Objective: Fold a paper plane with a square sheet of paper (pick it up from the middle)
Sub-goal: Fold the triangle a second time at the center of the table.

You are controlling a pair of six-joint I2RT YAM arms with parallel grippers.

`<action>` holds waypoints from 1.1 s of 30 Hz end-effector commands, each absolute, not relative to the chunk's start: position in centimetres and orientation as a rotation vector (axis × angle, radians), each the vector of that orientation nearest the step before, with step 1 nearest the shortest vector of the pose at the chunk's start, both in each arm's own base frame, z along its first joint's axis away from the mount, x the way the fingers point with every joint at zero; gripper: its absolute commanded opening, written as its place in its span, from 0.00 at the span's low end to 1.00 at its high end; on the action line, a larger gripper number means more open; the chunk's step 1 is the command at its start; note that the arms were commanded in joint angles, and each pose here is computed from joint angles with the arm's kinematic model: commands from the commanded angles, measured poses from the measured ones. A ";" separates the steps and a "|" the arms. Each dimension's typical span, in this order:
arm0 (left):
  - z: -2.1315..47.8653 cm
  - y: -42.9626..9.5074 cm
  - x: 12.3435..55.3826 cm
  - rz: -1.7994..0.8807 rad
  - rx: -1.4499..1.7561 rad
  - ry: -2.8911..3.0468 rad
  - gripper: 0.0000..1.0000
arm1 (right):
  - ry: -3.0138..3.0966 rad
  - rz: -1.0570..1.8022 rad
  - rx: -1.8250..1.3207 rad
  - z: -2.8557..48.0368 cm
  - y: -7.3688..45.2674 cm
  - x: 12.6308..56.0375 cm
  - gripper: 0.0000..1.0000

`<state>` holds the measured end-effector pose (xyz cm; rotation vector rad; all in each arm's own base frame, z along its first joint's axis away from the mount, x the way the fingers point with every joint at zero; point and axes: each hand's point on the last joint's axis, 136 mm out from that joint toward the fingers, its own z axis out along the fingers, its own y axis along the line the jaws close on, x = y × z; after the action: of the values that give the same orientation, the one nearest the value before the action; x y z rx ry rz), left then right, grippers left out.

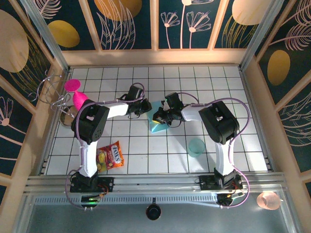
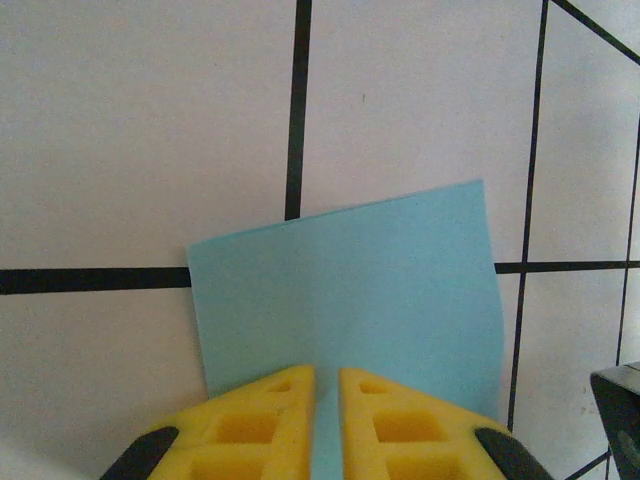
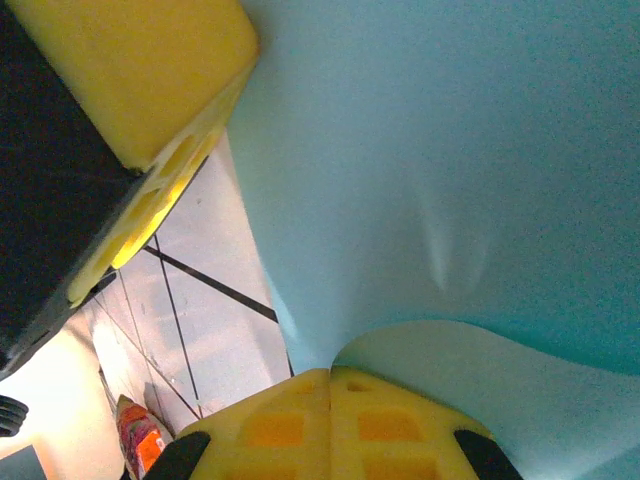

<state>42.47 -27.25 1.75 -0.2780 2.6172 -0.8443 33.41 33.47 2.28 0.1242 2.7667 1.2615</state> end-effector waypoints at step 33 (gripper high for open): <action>8.9 -23.6 39.9 -0.873 -0.375 2.493 0.20 | 2.828 1.185 0.120 0.2 32.8 32.9 0.28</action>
<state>40.60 -22.16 7.94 -0.4006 2.5109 -0.7871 33.77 34.17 2.89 0.0800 2.7517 1.2910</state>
